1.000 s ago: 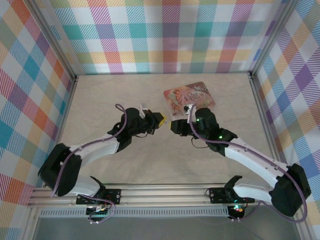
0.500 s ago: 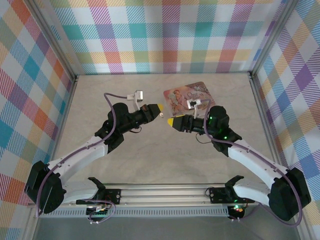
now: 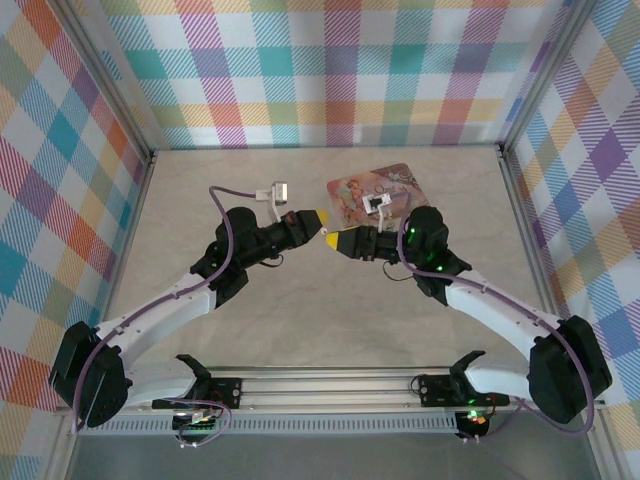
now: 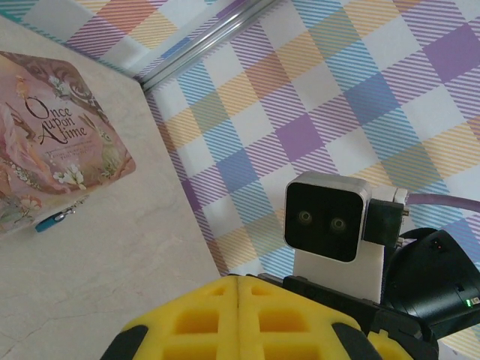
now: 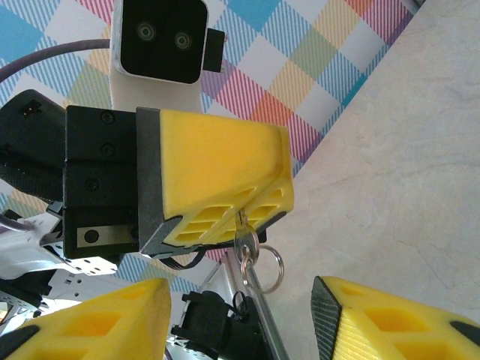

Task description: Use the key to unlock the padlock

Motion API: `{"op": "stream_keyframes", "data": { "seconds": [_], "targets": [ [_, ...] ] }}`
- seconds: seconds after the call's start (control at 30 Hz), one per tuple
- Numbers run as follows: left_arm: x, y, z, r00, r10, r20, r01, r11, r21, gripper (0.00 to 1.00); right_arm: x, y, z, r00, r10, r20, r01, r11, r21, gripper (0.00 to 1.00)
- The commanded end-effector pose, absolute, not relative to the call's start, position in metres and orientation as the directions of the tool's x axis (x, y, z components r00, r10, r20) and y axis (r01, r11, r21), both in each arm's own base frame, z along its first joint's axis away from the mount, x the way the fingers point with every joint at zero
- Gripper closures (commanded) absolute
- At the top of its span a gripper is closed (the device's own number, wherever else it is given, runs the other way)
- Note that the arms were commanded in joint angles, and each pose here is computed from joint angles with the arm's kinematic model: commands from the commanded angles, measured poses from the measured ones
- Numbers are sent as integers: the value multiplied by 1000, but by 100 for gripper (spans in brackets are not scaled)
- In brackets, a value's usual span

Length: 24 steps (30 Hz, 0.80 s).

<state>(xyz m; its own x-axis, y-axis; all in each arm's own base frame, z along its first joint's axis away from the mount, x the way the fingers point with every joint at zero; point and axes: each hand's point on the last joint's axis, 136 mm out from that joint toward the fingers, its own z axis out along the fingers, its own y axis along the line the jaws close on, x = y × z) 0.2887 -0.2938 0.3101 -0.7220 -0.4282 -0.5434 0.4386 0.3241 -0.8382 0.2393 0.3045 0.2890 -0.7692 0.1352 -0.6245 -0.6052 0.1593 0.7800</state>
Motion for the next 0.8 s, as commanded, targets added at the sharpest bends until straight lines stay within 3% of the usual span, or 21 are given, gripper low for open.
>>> {"op": "stream_keyframes", "data": {
  "seconds": [0.0, 0.57, 0.77],
  "targets": [
    [279, -298, 325, -700, -422, -577, 501, 285, -817, 100, 238, 311, 313, -735, 141, -663, -656, 104, 748, 49],
    [278, -298, 322, -704, -422, -571, 495, 284, -821, 100, 244, 318, 310, -755, 145, -640, -631, 109, 768, 70],
    [278, -298, 322, -704, -425, -570, 496, 281, -822, 100, 246, 318, 306, -764, 147, -628, -616, 122, 778, 84]
  ]
}}
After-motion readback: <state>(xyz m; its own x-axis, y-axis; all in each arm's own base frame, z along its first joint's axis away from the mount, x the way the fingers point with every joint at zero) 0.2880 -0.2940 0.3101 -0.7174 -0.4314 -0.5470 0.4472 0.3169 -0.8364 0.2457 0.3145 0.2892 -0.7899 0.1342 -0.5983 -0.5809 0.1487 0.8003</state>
